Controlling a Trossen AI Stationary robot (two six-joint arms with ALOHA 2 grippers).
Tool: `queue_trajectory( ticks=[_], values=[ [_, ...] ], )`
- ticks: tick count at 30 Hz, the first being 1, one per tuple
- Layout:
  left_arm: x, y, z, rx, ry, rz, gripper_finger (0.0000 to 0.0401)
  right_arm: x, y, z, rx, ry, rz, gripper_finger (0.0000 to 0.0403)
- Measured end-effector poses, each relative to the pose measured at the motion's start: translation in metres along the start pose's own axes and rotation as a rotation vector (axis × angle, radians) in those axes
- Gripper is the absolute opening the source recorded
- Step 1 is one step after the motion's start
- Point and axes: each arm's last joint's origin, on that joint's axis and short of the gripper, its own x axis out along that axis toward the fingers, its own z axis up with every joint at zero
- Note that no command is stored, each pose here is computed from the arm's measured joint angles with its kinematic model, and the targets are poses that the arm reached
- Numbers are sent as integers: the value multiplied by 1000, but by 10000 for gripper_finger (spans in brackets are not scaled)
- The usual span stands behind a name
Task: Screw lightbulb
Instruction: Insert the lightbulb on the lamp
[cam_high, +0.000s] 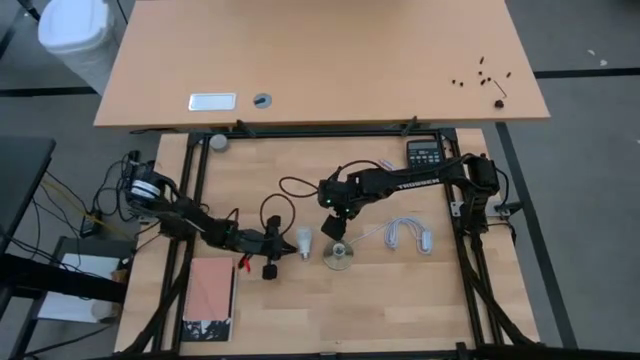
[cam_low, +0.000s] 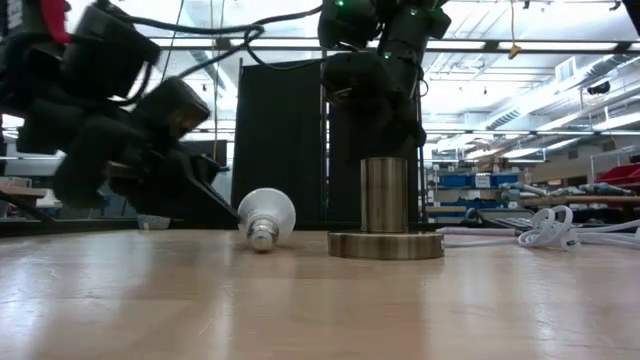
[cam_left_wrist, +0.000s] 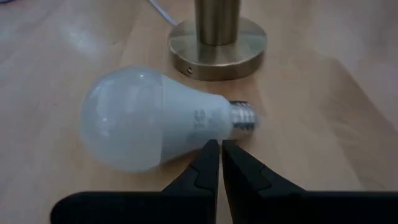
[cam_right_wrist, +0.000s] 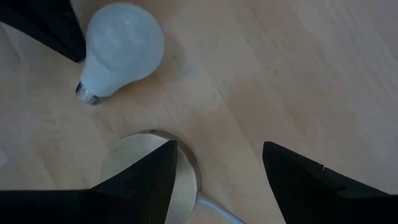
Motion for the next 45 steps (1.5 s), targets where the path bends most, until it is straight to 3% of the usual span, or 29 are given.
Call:
queue_trajectory(
  ticks=[5, 13, 20, 27, 35, 45],
  values=[
    [22, -3, 4, 7, 8, 12, 25, 0, 3, -5, -7, 32, -3, 247],
    [51, 9, 11, -11, 6, 129, 25, -2, 5, -9, 17, 50, -14, 247],
    [57, 32, 16, -6, 0, 236, 25, -2, 6, -3, -25, -30, -37, 247],
    [58, 41, 20, -28, -33, 230, 25, -2, 4, -6, 4, 5, -43, 247],
    [59, 36, 18, -2, 0, 93, 25, -5, 11, -11, -386, 7, -46, 247],
    [59, 40, 17, -11, 3, 192, 25, 6, -9, -7, -555, 6, -82, 247]
  ],
)
